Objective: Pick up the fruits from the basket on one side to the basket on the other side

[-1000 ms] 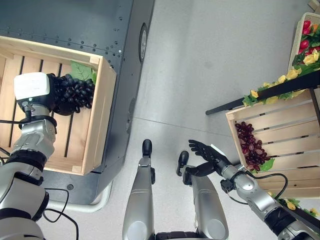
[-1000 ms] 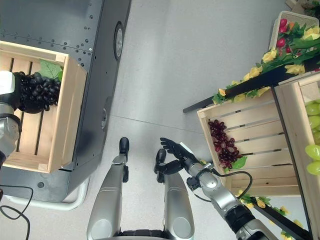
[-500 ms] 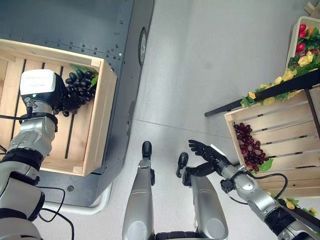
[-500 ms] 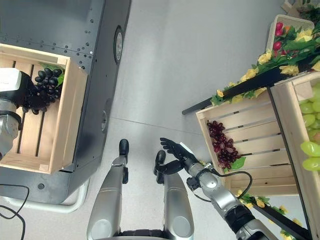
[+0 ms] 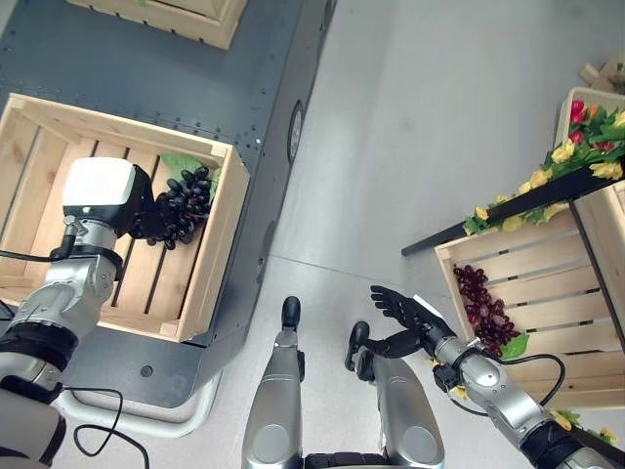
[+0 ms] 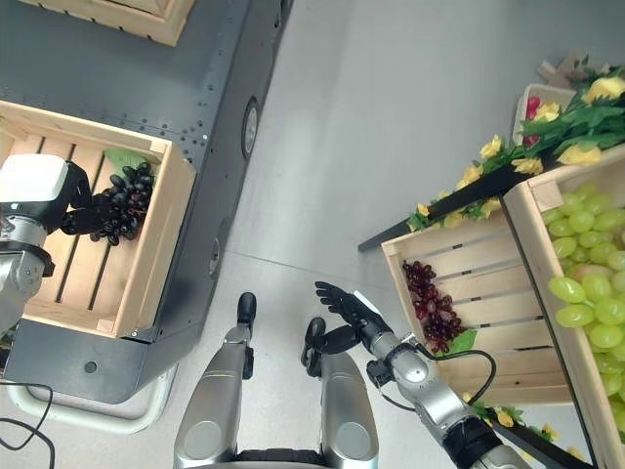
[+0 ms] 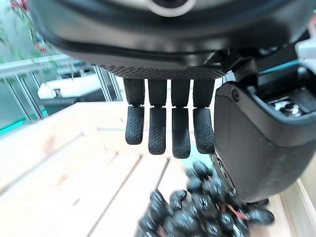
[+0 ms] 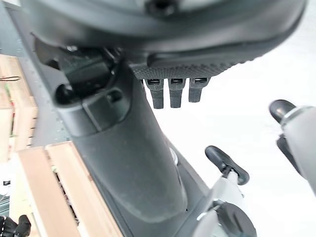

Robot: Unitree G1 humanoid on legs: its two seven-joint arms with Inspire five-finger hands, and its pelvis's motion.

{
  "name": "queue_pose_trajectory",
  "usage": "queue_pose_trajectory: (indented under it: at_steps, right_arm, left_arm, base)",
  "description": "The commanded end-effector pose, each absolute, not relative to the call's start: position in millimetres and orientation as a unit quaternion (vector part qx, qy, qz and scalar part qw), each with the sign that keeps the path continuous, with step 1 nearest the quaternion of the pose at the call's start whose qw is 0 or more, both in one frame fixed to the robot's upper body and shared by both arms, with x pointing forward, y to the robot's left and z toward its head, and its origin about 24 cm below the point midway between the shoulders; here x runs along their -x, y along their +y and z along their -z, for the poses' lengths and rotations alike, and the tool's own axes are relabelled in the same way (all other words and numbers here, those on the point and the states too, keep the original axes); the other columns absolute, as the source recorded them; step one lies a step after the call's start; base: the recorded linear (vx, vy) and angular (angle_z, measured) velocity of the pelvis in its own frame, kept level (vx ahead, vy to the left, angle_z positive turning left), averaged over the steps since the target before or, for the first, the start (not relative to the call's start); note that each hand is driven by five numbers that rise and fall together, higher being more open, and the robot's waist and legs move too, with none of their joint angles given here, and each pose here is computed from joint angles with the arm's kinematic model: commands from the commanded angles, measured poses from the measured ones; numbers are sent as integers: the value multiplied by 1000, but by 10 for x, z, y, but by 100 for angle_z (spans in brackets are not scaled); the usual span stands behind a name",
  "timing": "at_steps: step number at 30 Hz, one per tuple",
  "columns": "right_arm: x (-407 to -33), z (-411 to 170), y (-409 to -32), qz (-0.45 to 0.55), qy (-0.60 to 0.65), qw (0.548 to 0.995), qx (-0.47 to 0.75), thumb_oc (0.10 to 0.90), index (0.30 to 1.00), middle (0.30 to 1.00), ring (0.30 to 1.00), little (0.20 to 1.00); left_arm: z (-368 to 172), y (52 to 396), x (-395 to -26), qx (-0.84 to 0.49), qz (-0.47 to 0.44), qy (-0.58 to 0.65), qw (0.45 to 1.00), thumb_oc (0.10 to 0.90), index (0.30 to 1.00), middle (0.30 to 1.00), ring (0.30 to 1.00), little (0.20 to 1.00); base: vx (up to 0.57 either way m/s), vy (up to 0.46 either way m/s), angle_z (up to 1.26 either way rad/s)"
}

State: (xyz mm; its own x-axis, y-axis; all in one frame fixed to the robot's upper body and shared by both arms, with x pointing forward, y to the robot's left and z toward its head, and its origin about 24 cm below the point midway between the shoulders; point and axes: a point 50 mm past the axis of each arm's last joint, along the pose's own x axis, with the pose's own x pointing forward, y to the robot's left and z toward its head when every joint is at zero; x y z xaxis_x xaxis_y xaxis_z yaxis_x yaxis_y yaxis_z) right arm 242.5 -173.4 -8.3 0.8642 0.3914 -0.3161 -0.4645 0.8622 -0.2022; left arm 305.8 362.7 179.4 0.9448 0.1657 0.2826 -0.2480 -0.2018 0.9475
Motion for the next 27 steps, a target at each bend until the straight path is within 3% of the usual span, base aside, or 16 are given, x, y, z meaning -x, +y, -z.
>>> queue_pose_trajectory:
  at_steps: [1,13,15,16,17,27]
  right_arm:
    - [-2406,-151,-1765,-212,66,967,122,800,900,900,900,900]
    - [-2319,-21,-1741,-209,93,968,106,800,900,900,900,900]
    - [-2304,-2,-1738,-210,98,967,105,800,900,900,900,900]
    - [-2298,6,-1737,-211,100,967,105,800,900,900,900,900]
    - [-2297,8,-1738,-212,100,967,105,800,900,900,900,900]
    - [-2326,0,-1718,-216,94,967,98,800,900,900,900,900]
  left_arm:
    - [-2434,3732,-2938,-757,-255,-109,591,400,300,300,300,300]
    - [-2315,3746,-2800,-771,-209,-77,596,400,300,300,300,300]
    - [-2266,3750,-2780,-770,-206,-74,600,464,396,396,396,396]
    - [-2238,3756,-2771,-769,-203,-71,602,718,778,778,778,778]
    - [-2232,3756,-2770,-768,-203,-71,603,800,900,900,900,900]
    - [-2111,3697,-2842,-766,-174,-57,616,800,900,900,900,900]
  base:
    - [69,-99,6]
    - [75,-47,8]
    - [57,20,-2]
    - [0,0,0]
    - [20,25,-3]
    - [-20,8,-3]
